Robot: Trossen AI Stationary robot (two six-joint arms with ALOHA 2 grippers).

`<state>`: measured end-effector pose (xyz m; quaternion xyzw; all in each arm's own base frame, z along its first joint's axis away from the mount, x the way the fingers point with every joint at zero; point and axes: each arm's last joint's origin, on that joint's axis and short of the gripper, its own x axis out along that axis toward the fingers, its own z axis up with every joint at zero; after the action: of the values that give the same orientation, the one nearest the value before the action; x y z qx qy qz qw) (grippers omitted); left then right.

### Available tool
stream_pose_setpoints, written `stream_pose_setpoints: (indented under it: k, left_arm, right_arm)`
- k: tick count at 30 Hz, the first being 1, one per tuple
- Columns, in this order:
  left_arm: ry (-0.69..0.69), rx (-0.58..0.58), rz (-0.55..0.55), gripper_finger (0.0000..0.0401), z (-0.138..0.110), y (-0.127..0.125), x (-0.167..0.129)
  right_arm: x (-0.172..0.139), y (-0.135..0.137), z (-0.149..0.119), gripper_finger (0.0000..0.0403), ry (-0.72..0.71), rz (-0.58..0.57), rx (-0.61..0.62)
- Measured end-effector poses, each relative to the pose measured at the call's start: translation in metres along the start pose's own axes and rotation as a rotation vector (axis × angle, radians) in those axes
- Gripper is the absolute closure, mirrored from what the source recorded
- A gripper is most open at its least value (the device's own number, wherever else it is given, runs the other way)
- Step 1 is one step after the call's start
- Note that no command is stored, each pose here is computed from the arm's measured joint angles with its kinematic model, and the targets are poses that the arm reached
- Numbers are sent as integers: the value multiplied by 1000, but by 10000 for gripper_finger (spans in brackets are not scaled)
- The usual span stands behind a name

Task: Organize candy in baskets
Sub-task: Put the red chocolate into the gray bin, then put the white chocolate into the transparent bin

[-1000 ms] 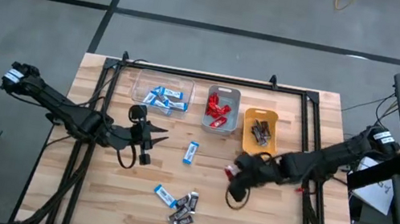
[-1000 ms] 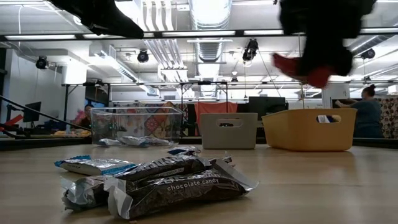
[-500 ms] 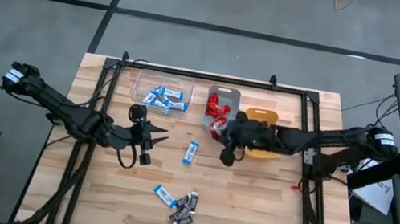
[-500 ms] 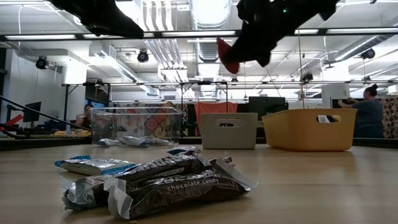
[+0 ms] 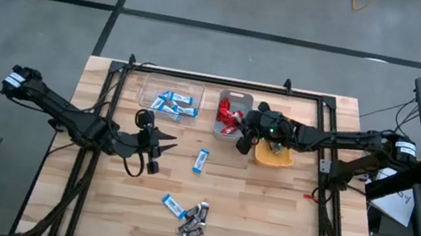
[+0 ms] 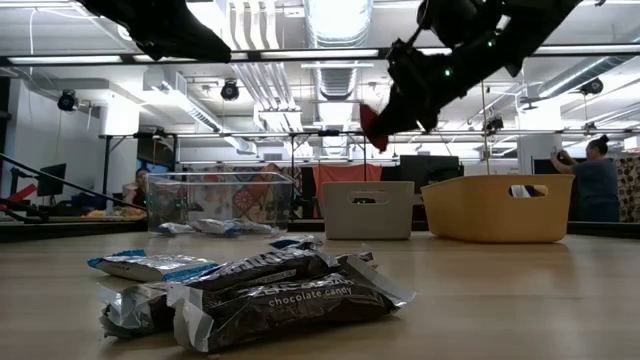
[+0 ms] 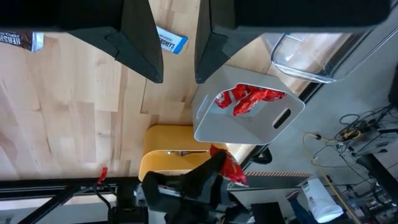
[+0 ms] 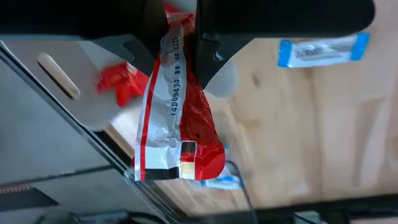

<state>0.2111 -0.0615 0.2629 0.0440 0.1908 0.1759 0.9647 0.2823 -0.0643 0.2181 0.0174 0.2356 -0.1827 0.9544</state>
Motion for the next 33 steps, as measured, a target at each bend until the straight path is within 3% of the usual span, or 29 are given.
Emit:
stream_pose_setpoints:
  k: [9,33]
  left_arm:
    - [0,-7,0,324,0,0,0]
    - [2,-25,-5,324,0,0,0]
  right_arm:
    - [2,-12,-13,334,30,-40,91]
    - [-1,-12,-7,240,5,-54,107]
